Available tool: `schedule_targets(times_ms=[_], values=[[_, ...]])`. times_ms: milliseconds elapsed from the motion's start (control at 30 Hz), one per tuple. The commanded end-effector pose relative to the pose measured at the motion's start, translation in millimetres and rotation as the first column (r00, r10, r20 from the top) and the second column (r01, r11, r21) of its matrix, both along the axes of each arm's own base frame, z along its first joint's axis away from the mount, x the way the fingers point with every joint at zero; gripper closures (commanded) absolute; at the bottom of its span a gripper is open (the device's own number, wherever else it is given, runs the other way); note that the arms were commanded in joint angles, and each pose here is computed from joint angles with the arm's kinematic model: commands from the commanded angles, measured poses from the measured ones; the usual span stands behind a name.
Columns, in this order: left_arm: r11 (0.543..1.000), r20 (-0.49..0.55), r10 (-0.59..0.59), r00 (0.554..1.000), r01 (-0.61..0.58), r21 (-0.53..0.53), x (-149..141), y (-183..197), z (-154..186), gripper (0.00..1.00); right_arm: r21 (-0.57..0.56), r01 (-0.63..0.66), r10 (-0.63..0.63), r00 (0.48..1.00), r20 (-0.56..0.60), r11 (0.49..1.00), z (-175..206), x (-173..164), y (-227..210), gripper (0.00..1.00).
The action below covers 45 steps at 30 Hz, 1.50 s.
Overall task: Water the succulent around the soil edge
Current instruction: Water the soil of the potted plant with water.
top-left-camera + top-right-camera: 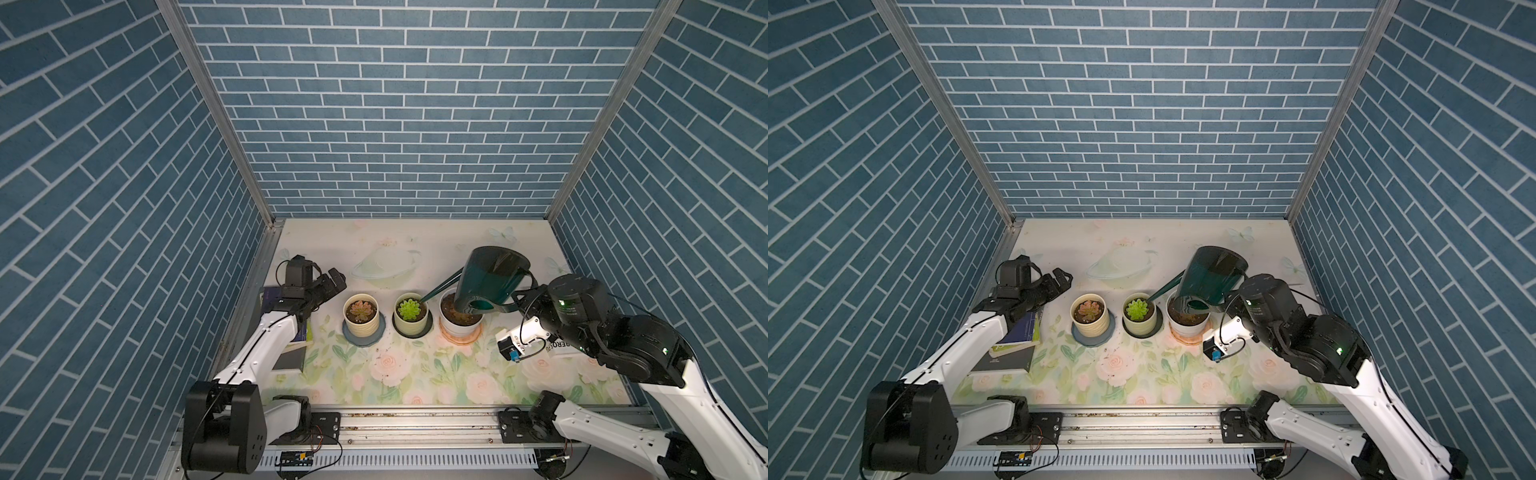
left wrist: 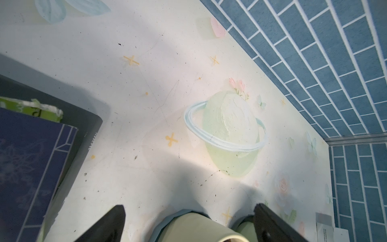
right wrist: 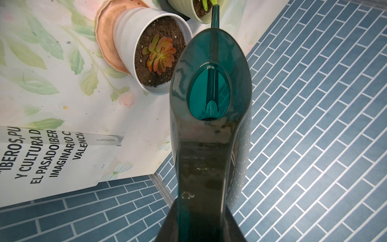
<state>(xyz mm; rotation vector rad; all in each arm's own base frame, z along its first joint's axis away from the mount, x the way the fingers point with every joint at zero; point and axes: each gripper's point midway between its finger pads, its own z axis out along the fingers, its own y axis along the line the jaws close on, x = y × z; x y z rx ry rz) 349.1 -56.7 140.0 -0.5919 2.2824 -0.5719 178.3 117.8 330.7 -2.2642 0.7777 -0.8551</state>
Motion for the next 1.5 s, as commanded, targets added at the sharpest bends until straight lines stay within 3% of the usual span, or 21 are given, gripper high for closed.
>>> schedule_targets(times_ms=[0, 500, 833, 1167, 1467], values=[[1.000, -0.005, -0.010, 1.000, 0.010, 0.002, -1.7, -1.7, -5.3, 0.00, 0.104, 0.011, -0.014, 1.000, 0.026, 0.995, 18.6, -3.5, 0.6, 1.00], [1.000, 0.002, -0.014, 1.000, 0.014, 0.001, 0.1, -2.4, -2.0, 0.00, 0.159, -0.040, 0.042, 0.999, -0.009, 0.986, 21.9, -2.6, 23.0, 1.00], [1.000, -0.005, -0.023, 1.000, 0.023, 0.001, 0.5, -3.7, -7.0, 0.00, 0.138, -0.039, 0.033, 0.998, 0.044, 0.990, 21.3, 12.3, 31.2, 1.00], [1.000, -0.004, -0.029, 1.000, 0.029, -0.003, 1.9, -5.1, -6.8, 0.00, 0.075, 0.010, -0.016, 0.997, 0.075, 0.997, 19.1, 18.1, 17.0, 1.00], [1.000, -0.009, -0.024, 1.000, 0.024, -0.001, 2.2, -4.0, -7.6, 0.00, 0.091, 0.030, -0.035, 0.998, 0.054, 0.995, 16.7, 8.2, 4.8, 1.00]])
